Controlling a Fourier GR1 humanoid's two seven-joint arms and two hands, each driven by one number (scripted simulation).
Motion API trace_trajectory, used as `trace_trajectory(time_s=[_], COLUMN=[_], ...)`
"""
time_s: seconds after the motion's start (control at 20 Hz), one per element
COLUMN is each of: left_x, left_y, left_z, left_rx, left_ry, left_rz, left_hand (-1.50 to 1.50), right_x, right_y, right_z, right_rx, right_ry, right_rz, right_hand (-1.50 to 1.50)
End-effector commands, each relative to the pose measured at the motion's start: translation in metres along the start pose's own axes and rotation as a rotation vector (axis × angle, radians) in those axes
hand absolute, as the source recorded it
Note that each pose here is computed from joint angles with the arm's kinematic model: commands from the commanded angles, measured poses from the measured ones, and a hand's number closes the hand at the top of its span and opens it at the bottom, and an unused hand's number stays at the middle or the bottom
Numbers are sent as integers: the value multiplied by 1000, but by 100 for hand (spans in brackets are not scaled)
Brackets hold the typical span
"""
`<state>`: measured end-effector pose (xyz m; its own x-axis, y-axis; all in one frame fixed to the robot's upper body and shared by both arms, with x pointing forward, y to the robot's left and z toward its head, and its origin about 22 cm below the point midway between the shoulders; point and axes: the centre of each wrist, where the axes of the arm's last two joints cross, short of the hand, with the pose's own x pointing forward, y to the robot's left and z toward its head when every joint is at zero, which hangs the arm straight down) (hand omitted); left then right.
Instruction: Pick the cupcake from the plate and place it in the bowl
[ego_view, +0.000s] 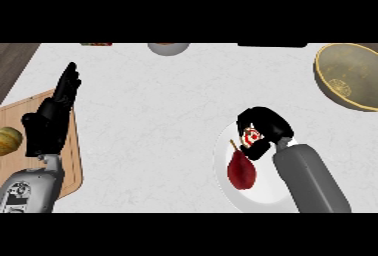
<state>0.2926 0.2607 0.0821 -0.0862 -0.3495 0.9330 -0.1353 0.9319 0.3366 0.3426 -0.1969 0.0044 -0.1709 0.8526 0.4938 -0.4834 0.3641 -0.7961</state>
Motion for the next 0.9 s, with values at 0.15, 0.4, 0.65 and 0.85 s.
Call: trace_trajectory(time_s=[0.15, 0.4, 0.65, 0.85], left_x=[6, 5, -4, 1], left_y=[-13, -9, -13, -6], left_z=[-8, -10, -4, -2], left_rx=[-49, -49, -24, -18], left_ry=[-24, -33, 10, 18], left_rz=[-9, -3, -9, 6], left_hand=[0, 0, 0, 0], right_x=[86, 136, 174, 172], right_y=[-42, -83, -106, -95], right_z=[-47, -49, -51, -61], right_rx=[-282, -606, -836, -937], right_ry=[332, 310, 359, 483], right_rz=[-125, -273, -320, -261], right_hand=[150, 150, 150, 150])
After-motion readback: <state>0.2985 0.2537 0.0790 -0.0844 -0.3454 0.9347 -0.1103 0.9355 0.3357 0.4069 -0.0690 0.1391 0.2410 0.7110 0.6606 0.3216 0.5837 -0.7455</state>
